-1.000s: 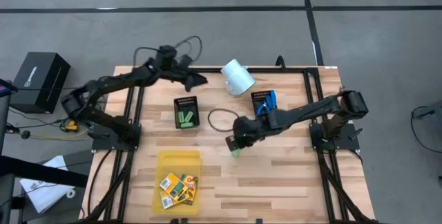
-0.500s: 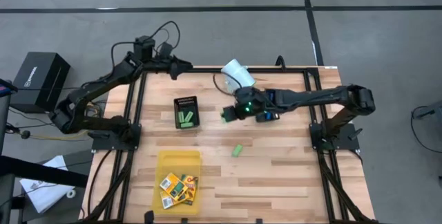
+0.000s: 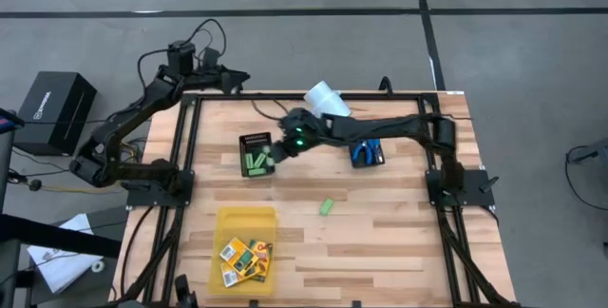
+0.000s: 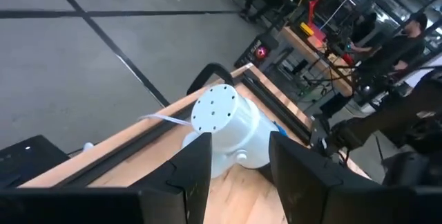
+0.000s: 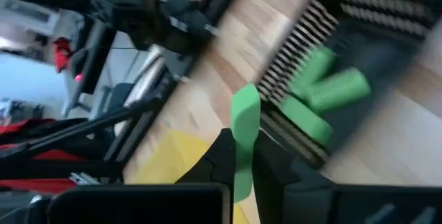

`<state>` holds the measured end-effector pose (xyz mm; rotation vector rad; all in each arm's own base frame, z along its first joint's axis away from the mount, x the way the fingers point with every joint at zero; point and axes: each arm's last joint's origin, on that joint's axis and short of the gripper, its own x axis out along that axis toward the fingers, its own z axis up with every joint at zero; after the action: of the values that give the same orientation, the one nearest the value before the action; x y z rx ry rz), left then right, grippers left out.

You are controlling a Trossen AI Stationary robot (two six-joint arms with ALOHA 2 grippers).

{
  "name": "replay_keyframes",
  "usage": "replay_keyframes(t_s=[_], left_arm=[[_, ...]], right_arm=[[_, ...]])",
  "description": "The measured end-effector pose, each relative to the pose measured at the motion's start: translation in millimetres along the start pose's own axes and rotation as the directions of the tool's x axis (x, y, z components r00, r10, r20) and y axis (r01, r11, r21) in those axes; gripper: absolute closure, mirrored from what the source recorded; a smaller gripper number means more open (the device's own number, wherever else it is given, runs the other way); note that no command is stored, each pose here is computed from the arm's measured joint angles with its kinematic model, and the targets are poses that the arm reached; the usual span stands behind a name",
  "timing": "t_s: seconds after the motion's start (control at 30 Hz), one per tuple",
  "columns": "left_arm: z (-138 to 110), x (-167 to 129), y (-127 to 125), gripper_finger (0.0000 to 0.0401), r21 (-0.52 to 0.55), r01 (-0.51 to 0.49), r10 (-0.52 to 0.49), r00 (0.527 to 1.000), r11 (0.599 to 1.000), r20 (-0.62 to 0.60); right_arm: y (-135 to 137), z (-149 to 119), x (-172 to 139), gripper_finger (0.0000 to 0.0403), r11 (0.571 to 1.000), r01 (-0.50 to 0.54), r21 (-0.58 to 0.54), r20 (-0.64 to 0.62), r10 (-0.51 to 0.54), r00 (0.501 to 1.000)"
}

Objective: Pick & Place School Supplies
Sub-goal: Put the green eraser into the left black bin

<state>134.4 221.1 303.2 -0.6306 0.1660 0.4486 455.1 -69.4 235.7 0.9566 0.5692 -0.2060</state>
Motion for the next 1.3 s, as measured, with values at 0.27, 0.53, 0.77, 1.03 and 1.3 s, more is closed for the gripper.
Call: replay_keyframes(t_s=[0.27,0.53,0.77,1.03,1.3], left_arm=[[5,-14,-1,0.0261,0.009,-0.01,0.009,0.999,1.0,0.041],[5,-14,-2,0.0261,0.008,-0.008,0.007,0.999,1.0,0.039],[5,-14,-2,0.0261,0.016,-0.008,0.007,0.999,1.0,0.039],[5,-14,-1,0.0261,0.033,-0.009,0.007,0.999,0.999,0.039],[5,-14,-1,0.0261,0.034,-0.016,0.015,0.999,0.999,0.042]], right_arm=[[-11,44,52,0.0387,0.998,0.026,-0.058,-0.073,-0.031,0.997],[-20,64,79,0.0387,0.996,0.059,-0.06,-0.116,-0.066,0.991],[-20,73,79,0.0299,0.994,0.038,-0.099,-0.112,-0.049,0.992],[-24,79,76,0.0191,0.998,0.023,-0.067,-0.118,-0.031,0.993],[-24,79,76,0.0169,0.998,0.004,-0.058,-0.136,-0.012,0.991]])
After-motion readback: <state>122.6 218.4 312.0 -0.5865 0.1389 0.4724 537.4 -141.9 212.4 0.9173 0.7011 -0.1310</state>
